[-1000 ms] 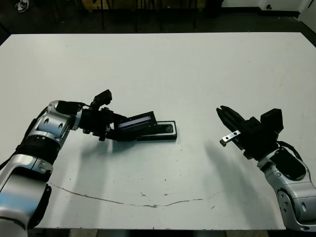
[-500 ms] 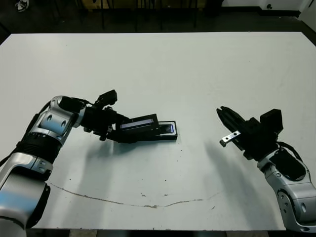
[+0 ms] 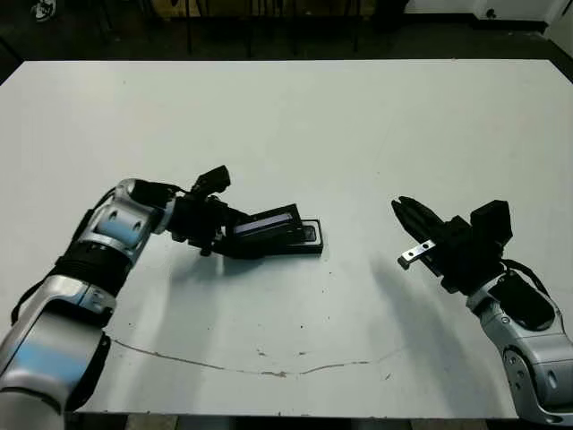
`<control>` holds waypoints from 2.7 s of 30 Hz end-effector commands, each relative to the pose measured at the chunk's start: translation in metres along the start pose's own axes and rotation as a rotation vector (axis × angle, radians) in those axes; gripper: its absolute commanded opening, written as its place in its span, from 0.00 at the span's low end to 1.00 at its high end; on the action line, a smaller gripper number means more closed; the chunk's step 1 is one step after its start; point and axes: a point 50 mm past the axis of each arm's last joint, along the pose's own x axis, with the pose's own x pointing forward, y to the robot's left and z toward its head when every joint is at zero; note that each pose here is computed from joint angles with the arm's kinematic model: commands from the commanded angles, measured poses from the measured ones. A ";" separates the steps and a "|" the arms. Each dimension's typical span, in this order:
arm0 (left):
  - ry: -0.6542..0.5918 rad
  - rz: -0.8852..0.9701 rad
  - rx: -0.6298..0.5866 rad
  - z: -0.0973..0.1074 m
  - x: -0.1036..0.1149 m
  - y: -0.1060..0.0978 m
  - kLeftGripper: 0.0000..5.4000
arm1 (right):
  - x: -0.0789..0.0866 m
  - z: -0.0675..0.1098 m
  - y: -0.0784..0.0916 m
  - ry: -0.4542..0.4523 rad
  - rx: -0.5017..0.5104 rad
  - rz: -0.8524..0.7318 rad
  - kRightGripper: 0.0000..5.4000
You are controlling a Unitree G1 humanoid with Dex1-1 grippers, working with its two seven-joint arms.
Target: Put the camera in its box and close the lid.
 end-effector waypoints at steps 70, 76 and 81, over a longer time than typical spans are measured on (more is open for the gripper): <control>0.173 -0.122 0.186 -0.027 0.025 -0.010 1.00 | -0.004 -0.005 0.005 0.013 -0.011 0.016 0.00; 0.160 -0.060 0.213 -0.041 0.000 -0.012 1.00 | -0.004 -0.007 0.006 0.008 0.002 0.020 0.00; 0.139 0.030 0.180 -0.057 -0.034 -0.017 1.00 | -0.004 -0.006 0.006 0.007 0.001 0.018 0.00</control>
